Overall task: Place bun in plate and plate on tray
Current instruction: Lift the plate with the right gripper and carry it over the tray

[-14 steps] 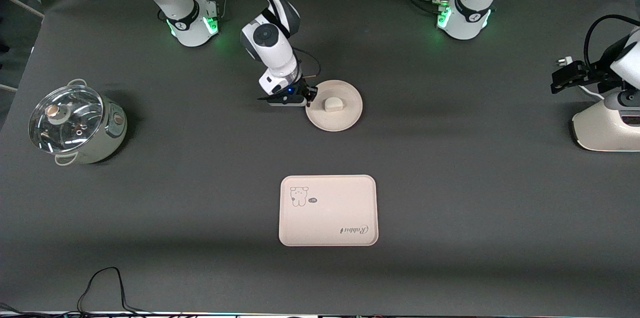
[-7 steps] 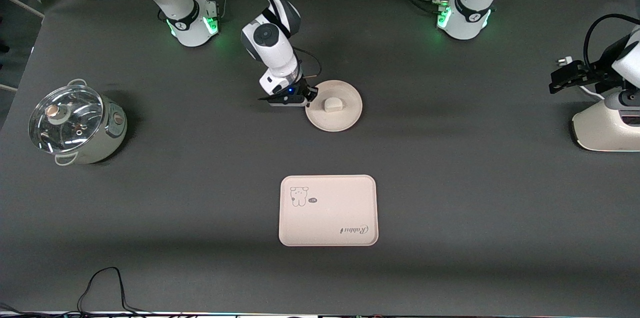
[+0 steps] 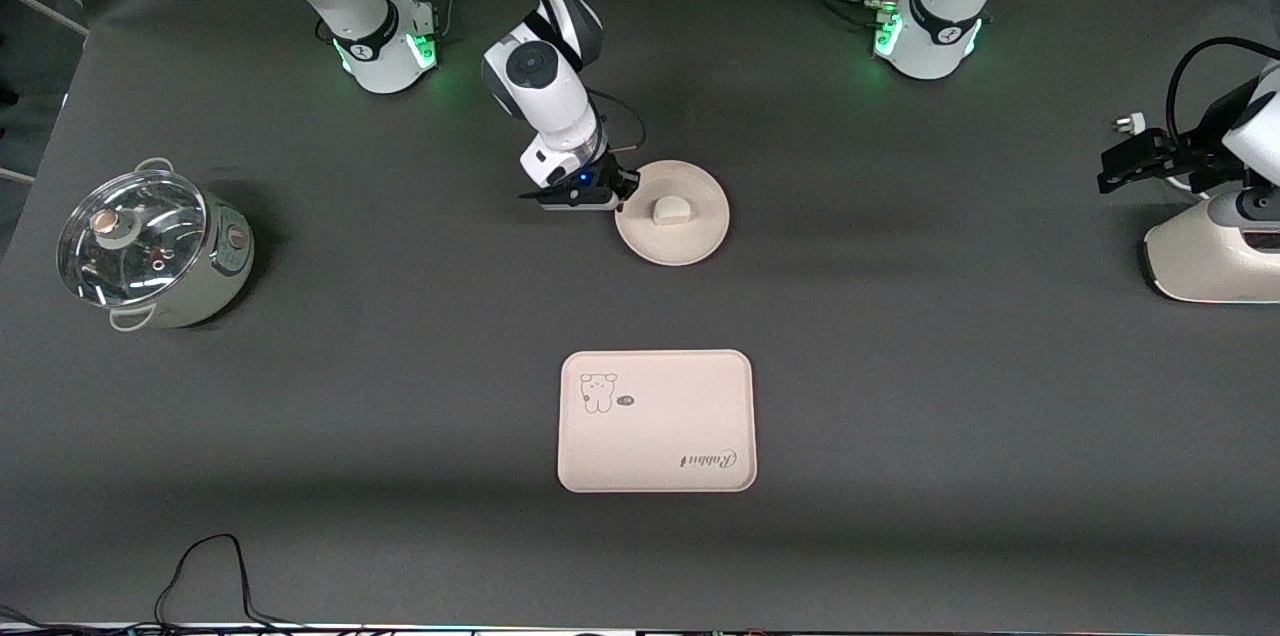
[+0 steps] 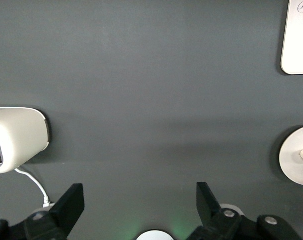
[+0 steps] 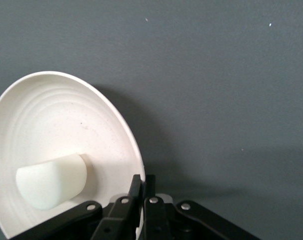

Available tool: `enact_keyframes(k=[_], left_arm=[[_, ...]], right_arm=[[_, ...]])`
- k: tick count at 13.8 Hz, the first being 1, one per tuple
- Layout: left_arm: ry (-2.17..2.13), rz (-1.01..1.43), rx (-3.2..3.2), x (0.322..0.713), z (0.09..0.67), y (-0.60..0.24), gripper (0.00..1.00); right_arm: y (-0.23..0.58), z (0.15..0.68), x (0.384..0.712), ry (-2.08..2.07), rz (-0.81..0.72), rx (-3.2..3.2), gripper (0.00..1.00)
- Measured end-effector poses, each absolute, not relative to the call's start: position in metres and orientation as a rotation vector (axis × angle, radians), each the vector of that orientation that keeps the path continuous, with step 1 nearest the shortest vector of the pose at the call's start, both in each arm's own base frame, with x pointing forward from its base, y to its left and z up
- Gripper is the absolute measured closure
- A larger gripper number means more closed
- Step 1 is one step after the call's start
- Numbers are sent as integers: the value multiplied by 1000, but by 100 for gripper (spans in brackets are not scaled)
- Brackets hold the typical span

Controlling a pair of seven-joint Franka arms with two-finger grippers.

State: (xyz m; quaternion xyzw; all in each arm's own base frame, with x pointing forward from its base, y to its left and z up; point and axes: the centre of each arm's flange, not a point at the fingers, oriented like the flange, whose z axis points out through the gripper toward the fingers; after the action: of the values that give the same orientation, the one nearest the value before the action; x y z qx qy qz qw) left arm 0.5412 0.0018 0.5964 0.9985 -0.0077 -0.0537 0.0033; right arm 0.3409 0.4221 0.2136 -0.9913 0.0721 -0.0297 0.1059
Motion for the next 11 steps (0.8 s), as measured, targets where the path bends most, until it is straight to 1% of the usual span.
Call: enact_keyframes(k=[2, 4, 7, 9, 11], left_arm=[[-24, -183, 3129, 544, 591, 2, 0], [-24, -190, 3128, 545, 589, 2, 0], [-23, -191, 3128, 545, 588, 2, 0], [-23, -191, 3128, 545, 588, 2, 0], [-22, -191, 3128, 545, 588, 3, 0]], right_arm=[[424, 248, 345, 195, -68, -2902, 96], [426, 279, 346, 180, -84, -2867, 96], [427, 307, 351, 177, -120, -2824, 96], [423, 315, 373, 155, -147, -2816, 96], [411, 325, 418, 143, -156, -2825, 96]])
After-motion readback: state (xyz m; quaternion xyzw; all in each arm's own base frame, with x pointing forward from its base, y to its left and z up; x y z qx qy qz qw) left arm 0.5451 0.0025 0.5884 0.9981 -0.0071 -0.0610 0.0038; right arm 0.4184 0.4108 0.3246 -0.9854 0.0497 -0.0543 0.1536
